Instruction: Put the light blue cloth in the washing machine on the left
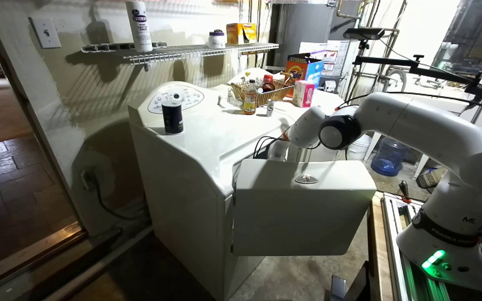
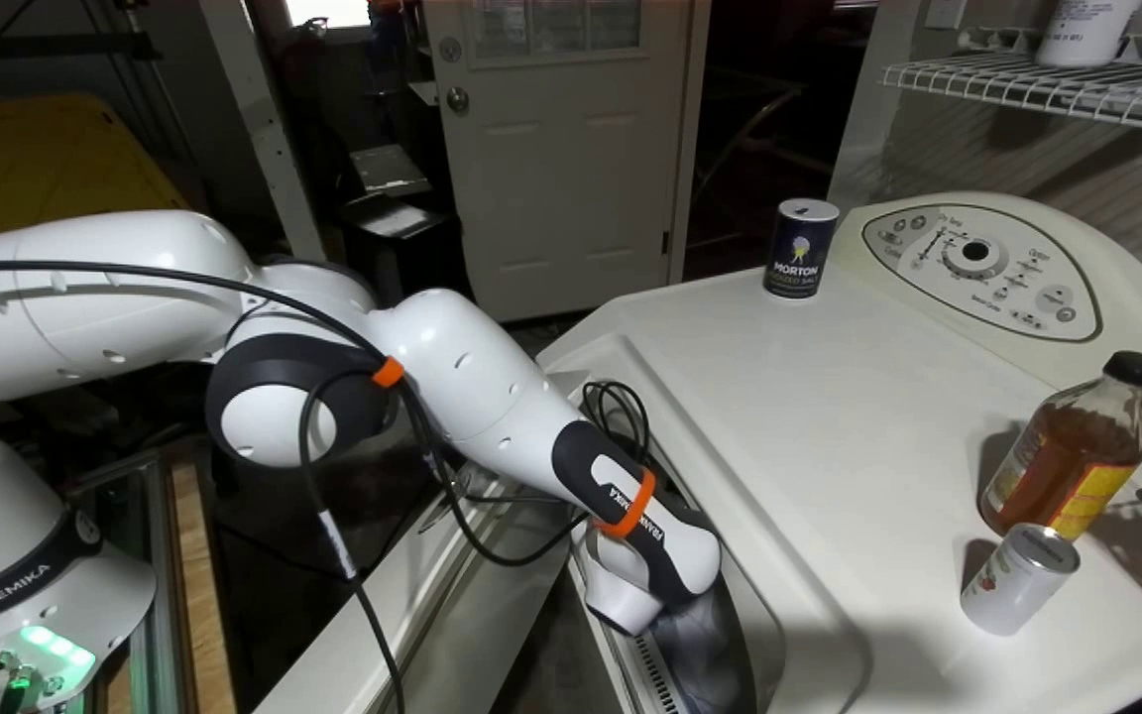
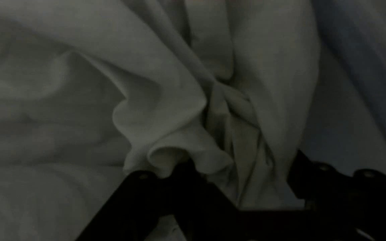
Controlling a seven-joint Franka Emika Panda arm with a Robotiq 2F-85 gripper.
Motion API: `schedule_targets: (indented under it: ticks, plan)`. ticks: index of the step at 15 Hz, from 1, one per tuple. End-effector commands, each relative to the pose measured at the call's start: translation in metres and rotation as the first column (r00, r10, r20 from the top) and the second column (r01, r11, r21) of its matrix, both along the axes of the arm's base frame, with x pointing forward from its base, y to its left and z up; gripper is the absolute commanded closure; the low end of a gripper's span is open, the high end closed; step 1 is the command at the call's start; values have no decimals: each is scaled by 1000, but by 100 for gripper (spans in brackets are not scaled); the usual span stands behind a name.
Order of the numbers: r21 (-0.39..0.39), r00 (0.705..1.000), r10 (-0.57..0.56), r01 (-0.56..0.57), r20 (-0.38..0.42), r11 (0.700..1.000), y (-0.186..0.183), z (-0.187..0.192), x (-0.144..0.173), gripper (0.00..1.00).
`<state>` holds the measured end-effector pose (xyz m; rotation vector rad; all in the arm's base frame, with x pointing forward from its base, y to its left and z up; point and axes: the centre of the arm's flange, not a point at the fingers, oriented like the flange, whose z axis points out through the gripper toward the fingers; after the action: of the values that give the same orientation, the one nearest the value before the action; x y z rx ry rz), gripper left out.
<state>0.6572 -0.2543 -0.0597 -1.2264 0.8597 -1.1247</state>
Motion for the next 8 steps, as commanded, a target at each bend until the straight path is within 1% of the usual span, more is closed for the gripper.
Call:
schedule_targets:
  ticks: [1,2,3,6,8]
  plan:
    - [-99,998,-34,28,-57,995,-16,4,15,5]
    - [-130,996,-52,41,-78,991,-19,1,11,1]
    - [-153,992,-62,45,-110,987,-22,-2,5,0]
    - [-201,982,-81,46,-173,979,-28,3,-16,0]
    - [-260,965,-120,56,-235,964,-35,8,-34,0]
